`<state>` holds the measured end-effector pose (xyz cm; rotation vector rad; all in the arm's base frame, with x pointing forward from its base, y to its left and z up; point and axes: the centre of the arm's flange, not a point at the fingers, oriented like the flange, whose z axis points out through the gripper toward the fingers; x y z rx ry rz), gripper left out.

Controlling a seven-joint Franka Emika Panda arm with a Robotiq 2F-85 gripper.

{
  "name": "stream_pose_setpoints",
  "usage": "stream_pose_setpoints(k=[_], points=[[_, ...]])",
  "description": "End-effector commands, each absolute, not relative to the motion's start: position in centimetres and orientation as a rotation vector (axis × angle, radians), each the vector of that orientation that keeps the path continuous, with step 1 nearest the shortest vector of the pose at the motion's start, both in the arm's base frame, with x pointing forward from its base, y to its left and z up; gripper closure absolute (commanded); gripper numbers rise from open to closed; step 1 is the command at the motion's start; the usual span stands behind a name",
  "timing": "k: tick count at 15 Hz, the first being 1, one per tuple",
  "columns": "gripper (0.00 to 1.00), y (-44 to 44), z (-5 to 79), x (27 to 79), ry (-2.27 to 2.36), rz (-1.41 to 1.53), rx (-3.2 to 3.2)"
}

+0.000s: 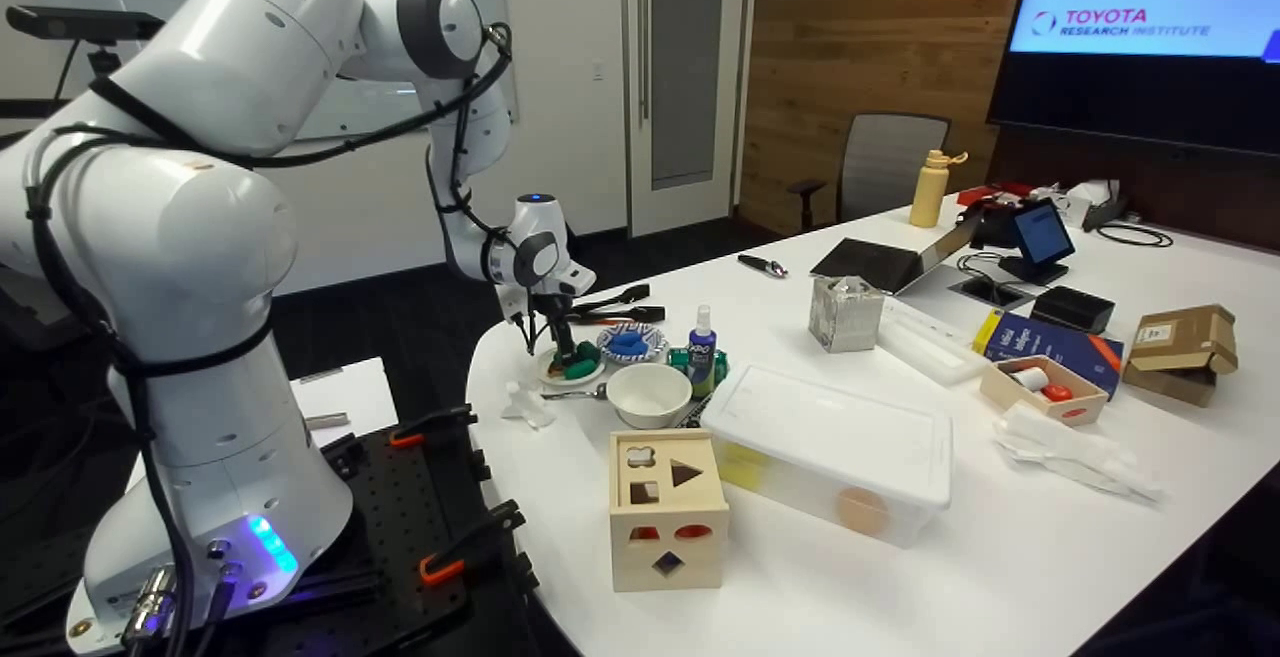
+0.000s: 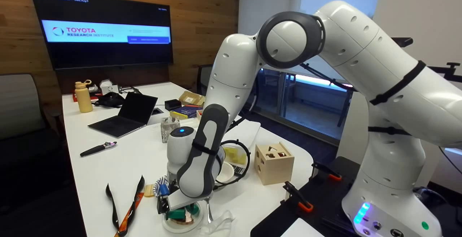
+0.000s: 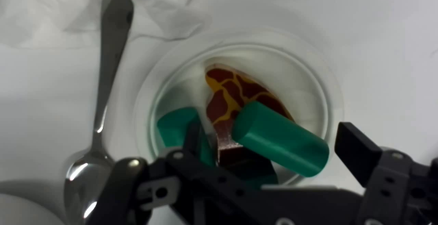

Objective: Pick up the green object from the plate into the bowl

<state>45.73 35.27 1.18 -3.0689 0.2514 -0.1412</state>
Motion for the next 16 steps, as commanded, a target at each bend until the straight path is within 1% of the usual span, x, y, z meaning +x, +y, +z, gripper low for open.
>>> stream_pose_setpoints(k=[1,9,16], points=[[0.00,35.4,1.8,45.5,0.278,-0.137,-3.025],[0.00,35.3,0.5,46.5,0.398,-0.203,-3.061],[0.00,37.2,-0.2,47.0,0.422,-0.246,-3.065]])
